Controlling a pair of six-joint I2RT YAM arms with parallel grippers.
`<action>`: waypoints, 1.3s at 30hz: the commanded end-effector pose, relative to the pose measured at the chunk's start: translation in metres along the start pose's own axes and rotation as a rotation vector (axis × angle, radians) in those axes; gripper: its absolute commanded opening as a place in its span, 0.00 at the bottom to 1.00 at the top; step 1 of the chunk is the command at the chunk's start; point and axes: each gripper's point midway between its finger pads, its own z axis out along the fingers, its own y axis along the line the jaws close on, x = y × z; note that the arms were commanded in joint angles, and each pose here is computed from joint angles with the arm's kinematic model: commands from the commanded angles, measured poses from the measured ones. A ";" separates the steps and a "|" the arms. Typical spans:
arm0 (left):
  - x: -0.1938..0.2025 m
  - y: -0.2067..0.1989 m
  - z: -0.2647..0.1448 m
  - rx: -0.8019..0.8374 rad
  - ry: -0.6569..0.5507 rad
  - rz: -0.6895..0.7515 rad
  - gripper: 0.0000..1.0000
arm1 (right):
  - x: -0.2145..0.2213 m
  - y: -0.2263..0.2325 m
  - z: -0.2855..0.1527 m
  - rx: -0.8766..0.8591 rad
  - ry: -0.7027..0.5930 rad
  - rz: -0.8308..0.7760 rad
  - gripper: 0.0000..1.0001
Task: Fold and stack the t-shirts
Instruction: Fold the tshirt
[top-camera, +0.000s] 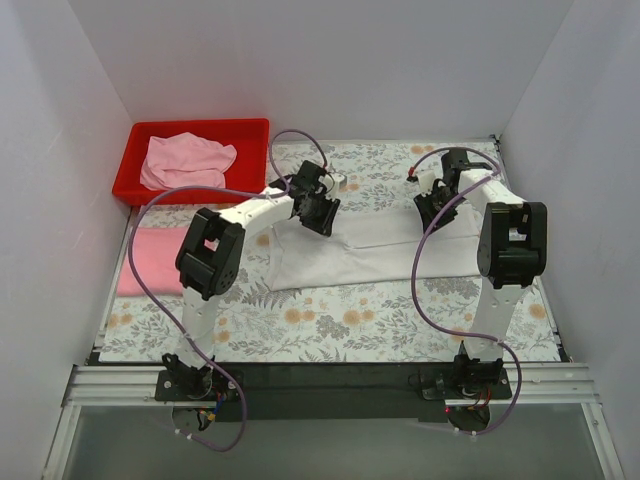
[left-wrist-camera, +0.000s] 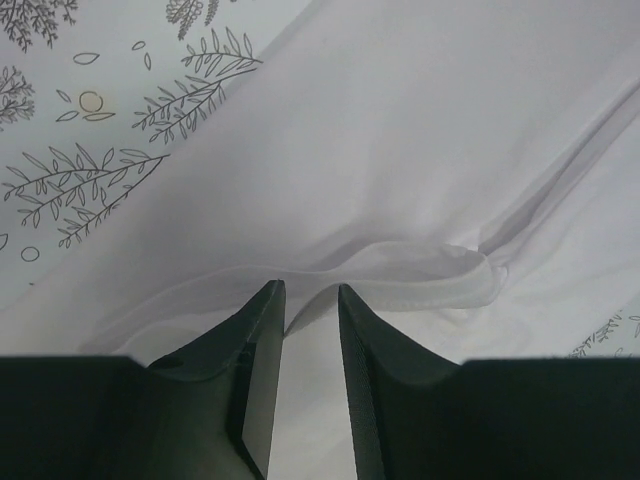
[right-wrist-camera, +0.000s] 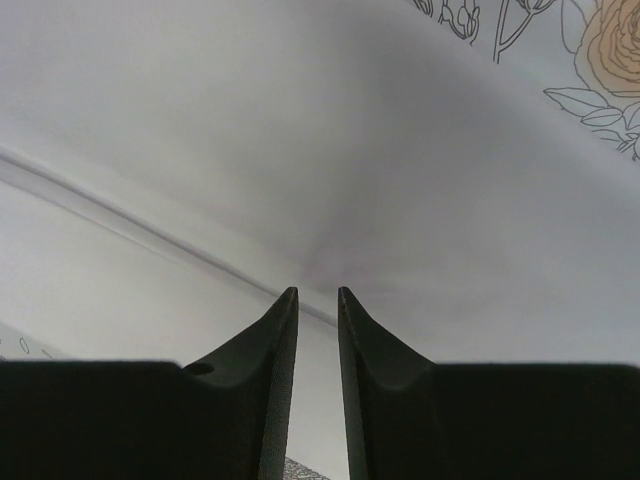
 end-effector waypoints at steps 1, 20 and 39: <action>-0.021 -0.010 -0.009 -0.031 -0.057 0.119 0.28 | -0.002 0.002 -0.011 0.003 -0.022 -0.019 0.29; 0.073 -0.009 -0.081 -0.102 0.008 0.047 0.29 | -0.004 -0.052 0.016 0.140 0.096 -0.129 0.24; -0.031 0.123 0.007 -0.288 -0.039 0.130 0.29 | 0.095 0.048 -0.010 -0.090 0.189 -0.230 0.26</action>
